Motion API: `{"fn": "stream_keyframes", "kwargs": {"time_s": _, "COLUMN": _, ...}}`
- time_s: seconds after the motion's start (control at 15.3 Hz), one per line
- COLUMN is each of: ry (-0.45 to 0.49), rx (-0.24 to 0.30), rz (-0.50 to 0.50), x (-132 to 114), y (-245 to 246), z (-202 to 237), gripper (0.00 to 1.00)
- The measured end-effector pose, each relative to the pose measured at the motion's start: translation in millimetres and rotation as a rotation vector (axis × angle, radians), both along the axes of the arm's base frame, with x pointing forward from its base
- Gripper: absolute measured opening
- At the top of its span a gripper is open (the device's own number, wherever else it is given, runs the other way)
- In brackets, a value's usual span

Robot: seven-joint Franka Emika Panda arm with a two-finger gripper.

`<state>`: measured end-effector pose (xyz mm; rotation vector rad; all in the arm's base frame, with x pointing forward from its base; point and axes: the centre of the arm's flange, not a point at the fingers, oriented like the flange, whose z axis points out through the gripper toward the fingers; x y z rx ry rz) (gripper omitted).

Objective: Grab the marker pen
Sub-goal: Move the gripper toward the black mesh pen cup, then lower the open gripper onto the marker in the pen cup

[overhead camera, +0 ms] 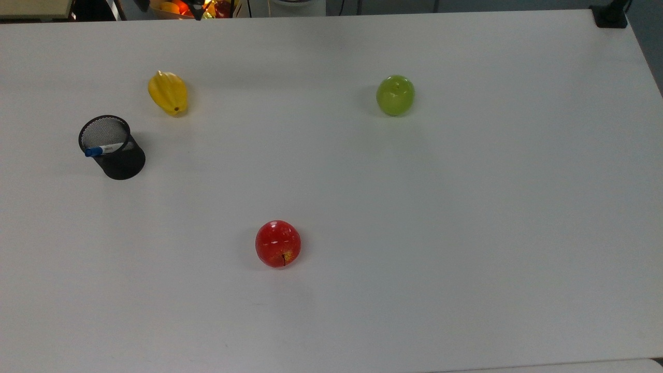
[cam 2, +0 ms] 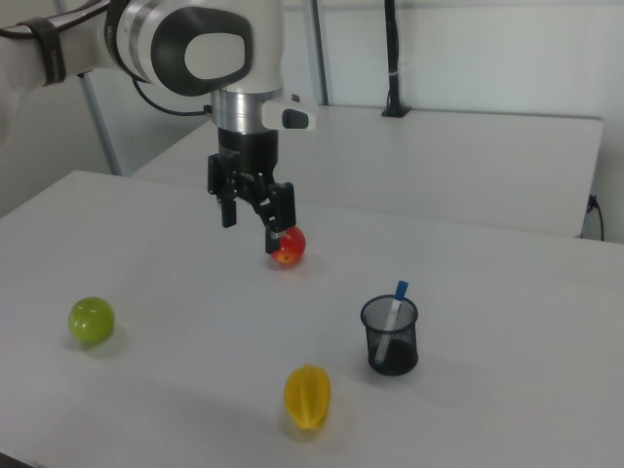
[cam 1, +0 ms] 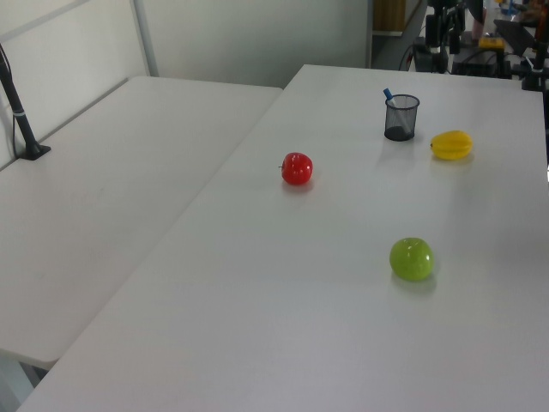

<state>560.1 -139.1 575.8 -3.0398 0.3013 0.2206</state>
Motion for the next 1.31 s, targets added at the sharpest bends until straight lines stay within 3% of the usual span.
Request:
{"fn": "stream_keyframes", "kwargs": {"time_s": 0.52, "ry": -0.275, "rx": -0.096, "rz": -0.198, "x": 7, "y": -98, "z": 21, "gripper": 1.00}}
{"fn": "stream_keyframes", "kwargs": {"time_s": 0.92, "ry": -0.447, "rx": -0.158, "rz": -0.427, "x": 32, "y": -151, "z": -4, "gripper": 1.00}}
{"fn": "stream_keyframes", "kwargs": {"time_s": 1.31, "ry": -0.452, "rx": -0.169, "rz": -0.463, "x": 48, "y": -159, "z": -35, "gripper": 0.87}}
